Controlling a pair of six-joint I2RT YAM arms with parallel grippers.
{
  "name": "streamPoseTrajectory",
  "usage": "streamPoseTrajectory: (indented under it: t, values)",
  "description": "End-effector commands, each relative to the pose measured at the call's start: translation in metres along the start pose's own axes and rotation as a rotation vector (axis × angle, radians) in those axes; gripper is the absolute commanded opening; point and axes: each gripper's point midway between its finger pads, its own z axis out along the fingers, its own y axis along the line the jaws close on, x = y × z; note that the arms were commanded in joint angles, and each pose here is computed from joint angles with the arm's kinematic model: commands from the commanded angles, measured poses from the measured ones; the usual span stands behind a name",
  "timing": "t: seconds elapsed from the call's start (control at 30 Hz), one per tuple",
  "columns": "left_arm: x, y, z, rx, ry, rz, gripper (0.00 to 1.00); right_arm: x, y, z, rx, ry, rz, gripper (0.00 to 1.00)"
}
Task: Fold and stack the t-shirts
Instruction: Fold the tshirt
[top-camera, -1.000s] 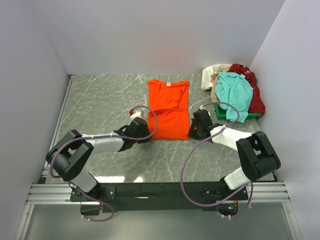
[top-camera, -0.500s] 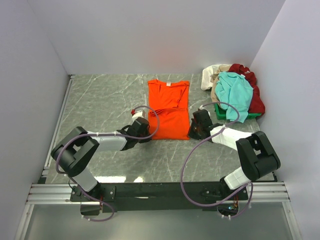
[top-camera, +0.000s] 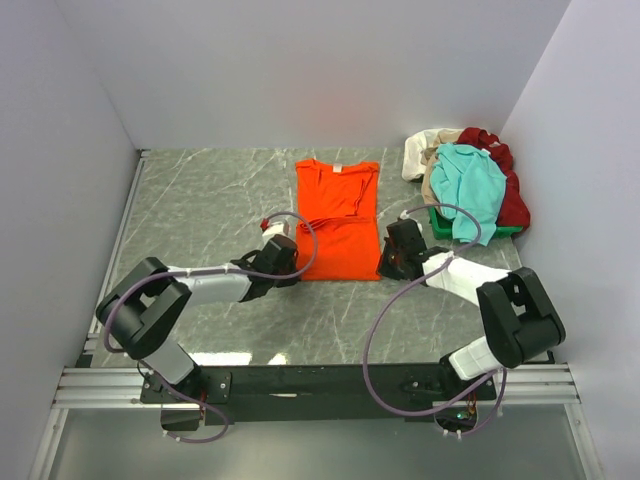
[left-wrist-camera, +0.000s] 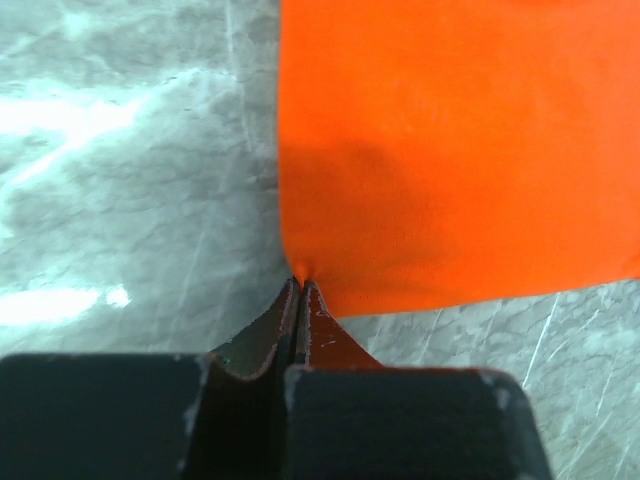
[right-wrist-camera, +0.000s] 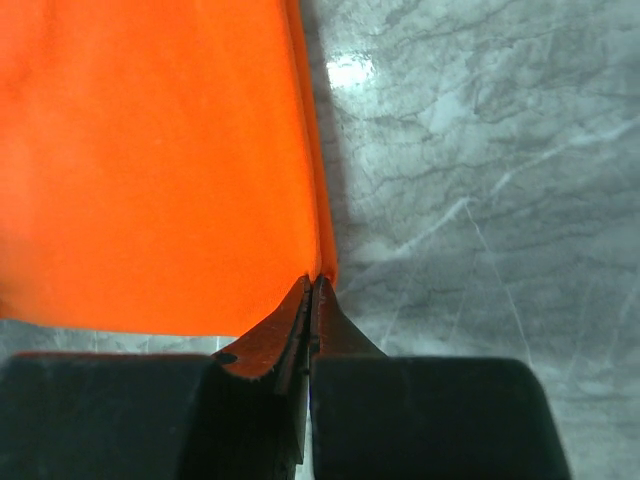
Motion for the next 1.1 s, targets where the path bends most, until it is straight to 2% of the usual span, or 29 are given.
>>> streamPoseTrajectory:
  t: [0.0,0.33,0.47,0.83,1.07]
  values:
    - [-0.006,0.012,-0.013,-0.051,-0.025,0.031,0.00,-0.006,-0.007,-0.012,0.043,-0.037,-0.023,0.00]
    - [-0.020,0.001,-0.043,0.008,-0.056,0.014,0.00,-0.012,0.000,-0.046,0.025,-0.094,-0.033,0.00]
    - [-0.041,-0.011,-0.072,0.067,-0.120,-0.006,0.00,-0.016,0.005,-0.068,0.017,-0.134,-0.044,0.00]
    - [-0.055,-0.029,-0.141,0.179,-0.185,-0.023,0.00,-0.015,0.027,-0.133,-0.027,-0.219,-0.079,0.00]
    - [-0.058,-0.047,-0.155,0.268,-0.195,-0.032,0.00,-0.034,0.032,-0.152,-0.050,-0.306,-0.062,0.00]
